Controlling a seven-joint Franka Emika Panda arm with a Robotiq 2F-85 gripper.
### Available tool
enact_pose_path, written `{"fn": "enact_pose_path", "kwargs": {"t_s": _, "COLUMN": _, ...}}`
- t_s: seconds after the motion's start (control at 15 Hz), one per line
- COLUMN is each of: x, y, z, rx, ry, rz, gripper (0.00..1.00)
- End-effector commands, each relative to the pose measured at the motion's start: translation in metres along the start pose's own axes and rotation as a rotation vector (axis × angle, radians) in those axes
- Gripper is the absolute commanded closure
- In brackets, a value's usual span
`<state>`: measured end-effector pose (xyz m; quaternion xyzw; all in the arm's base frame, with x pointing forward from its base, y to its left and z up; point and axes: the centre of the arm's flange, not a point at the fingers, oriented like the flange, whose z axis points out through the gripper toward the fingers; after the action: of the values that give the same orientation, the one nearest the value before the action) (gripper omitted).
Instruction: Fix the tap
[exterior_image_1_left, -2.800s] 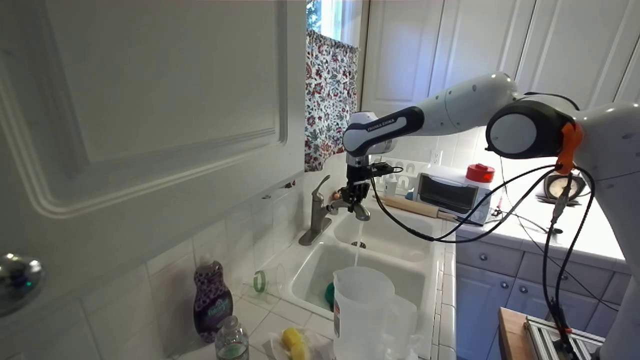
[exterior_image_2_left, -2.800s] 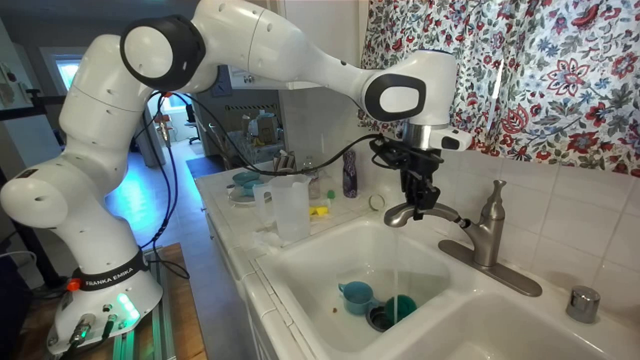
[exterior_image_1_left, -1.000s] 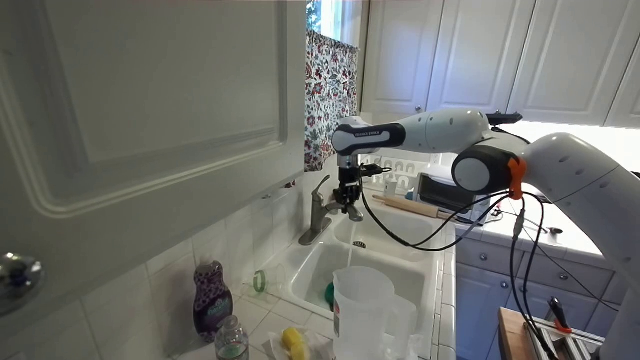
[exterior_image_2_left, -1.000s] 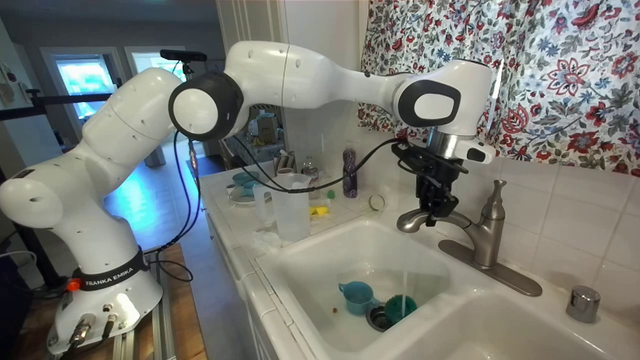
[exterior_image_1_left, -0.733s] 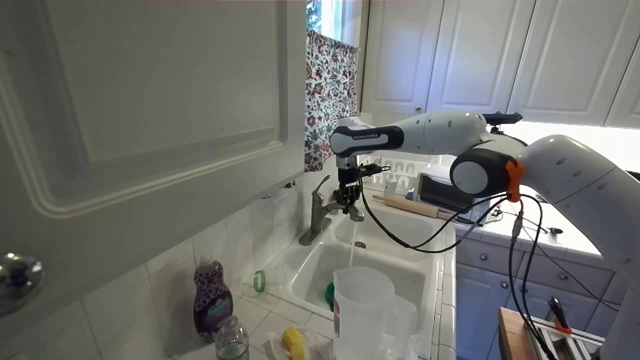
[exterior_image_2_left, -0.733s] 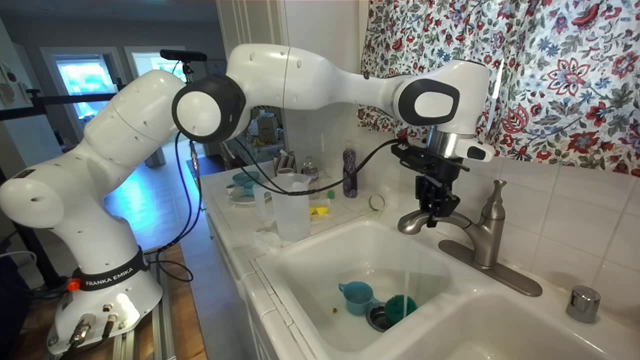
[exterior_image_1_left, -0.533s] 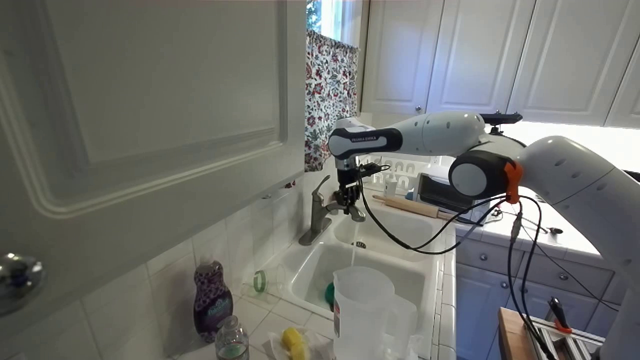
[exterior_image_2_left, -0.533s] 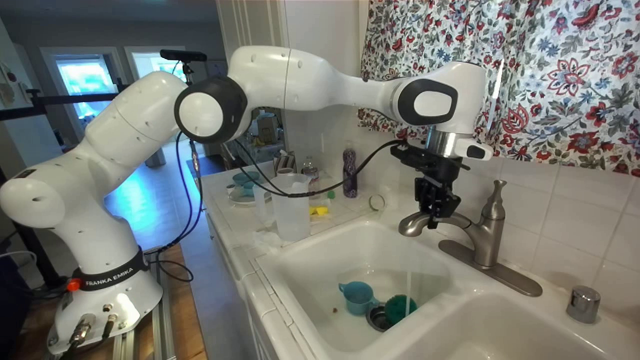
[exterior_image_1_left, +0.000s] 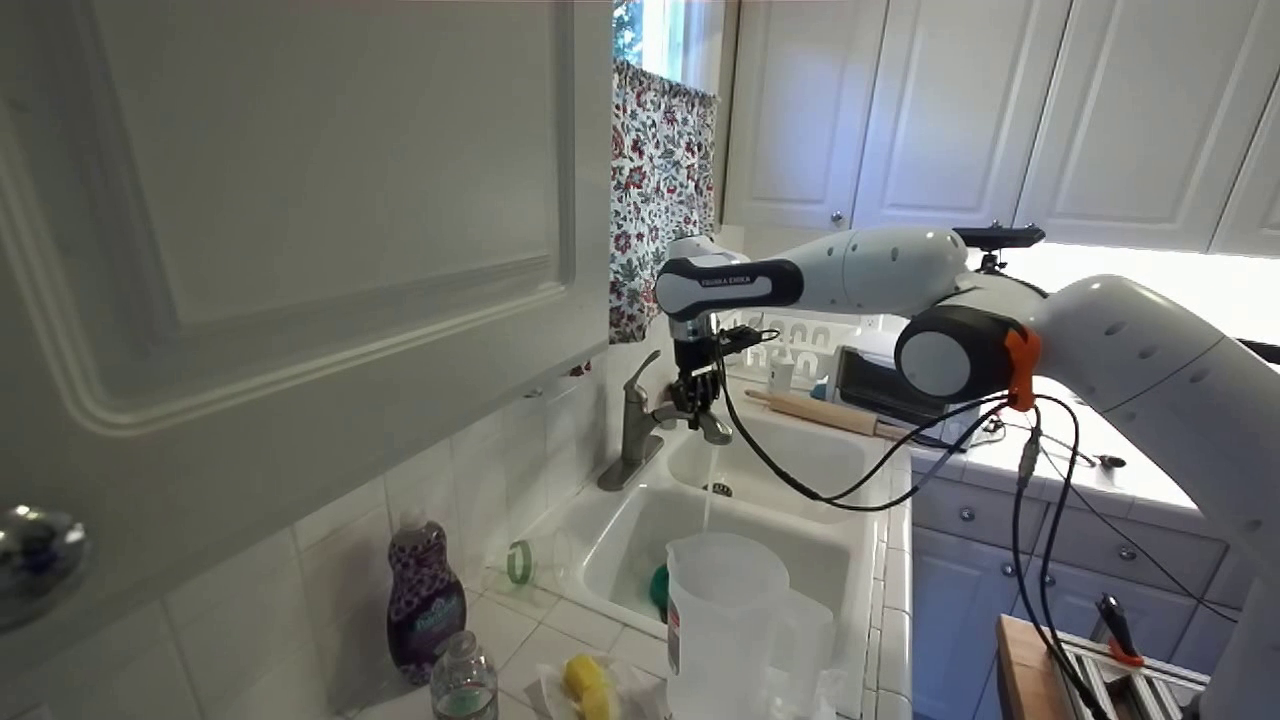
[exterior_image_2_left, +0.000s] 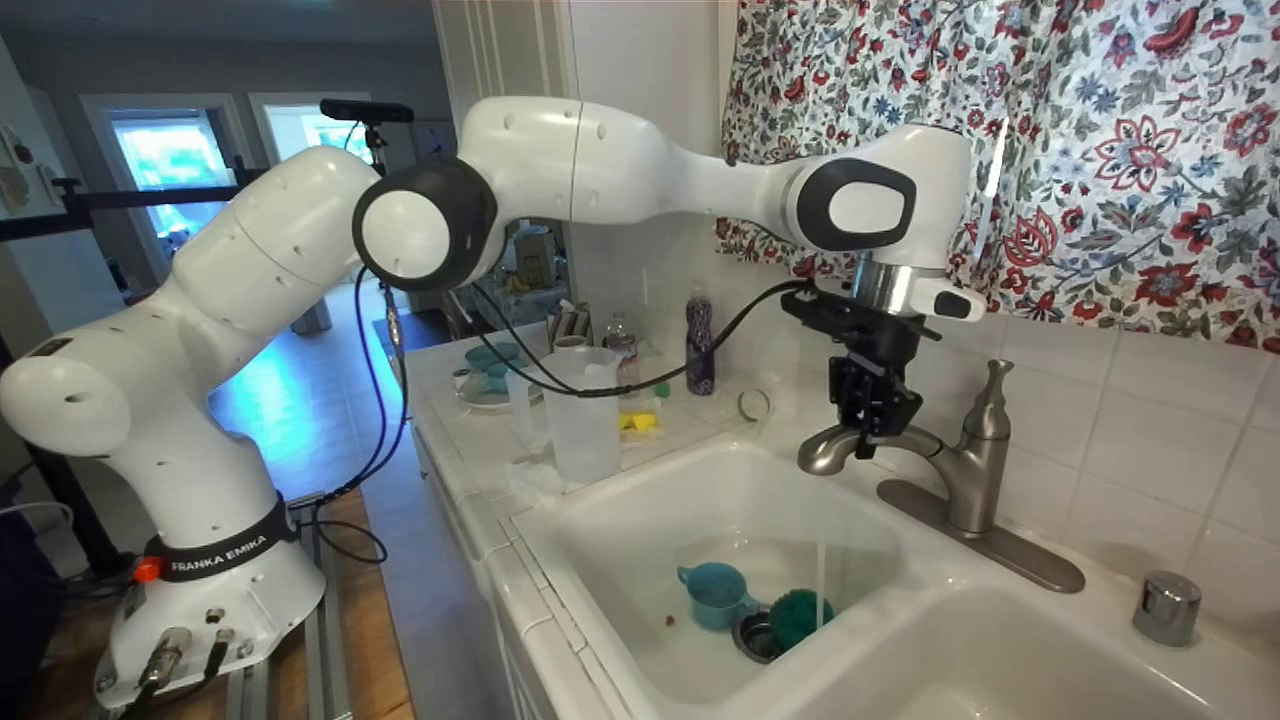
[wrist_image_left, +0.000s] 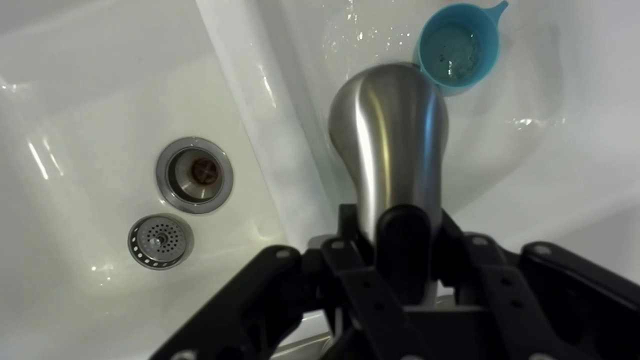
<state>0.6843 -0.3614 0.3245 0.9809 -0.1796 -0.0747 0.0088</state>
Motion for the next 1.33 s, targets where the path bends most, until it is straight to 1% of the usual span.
{"fn": "enact_pose_path", "kwargs": {"t_s": 0.0, "x": 0.027, "y": 0.013, "z": 0.006, "rx": 0.01, "ry": 0.028, "rz": 0.052, "gripper": 0.88}}
{"fn": "enact_pose_path", "kwargs": {"t_s": 0.4, "x": 0.028, "y": 0.014, "z": 0.01, "rx": 0.034, "ry": 0.037, "rz": 0.135, "gripper": 0.88}}
{"fn": "enact_pose_path", "kwargs": {"t_s": 0.67, "x": 0.027, "y": 0.014, "z": 0.007, "rx": 0.019, "ry": 0.036, "rz": 0.102, "gripper": 0.88}}
{"fn": "enact_pose_path", "kwargs": {"t_s": 0.73, "x": 0.027, "y": 0.014, "z": 0.007, "rx": 0.003, "ry": 0.039, "rz": 0.097, "gripper": 0.88}}
{"fn": "enact_pose_path", "kwargs": {"t_s": 1.0, "x": 0.028, "y": 0.013, "z": 0.009, "rx": -0.01, "ry": 0.047, "rz": 0.106, "gripper": 0.88}}
{"fn": "enact_pose_path", "kwargs": {"t_s": 1.07, "x": 0.027, "y": 0.011, "z": 0.008, "rx": -0.002, "ry": 0.042, "rz": 0.111, "gripper": 0.38}}
{"fn": "enact_pose_path", "kwargs": {"t_s": 1.13, "x": 0.023, "y": 0.009, "z": 0.004, "rx": -0.002, "ry": 0.034, "rz": 0.137, "gripper": 0.37}}
{"fn": "enact_pose_path", "kwargs": {"t_s": 1.2, "x": 0.018, "y": 0.008, "z": 0.001, "rx": 0.013, "ry": 0.042, "rz": 0.146, "gripper": 0.3}}
{"fn": "enact_pose_path", "kwargs": {"t_s": 1.27, "x": 0.013, "y": 0.007, "z": 0.0, "rx": 0.019, "ry": 0.029, "rz": 0.175, "gripper": 0.24}}
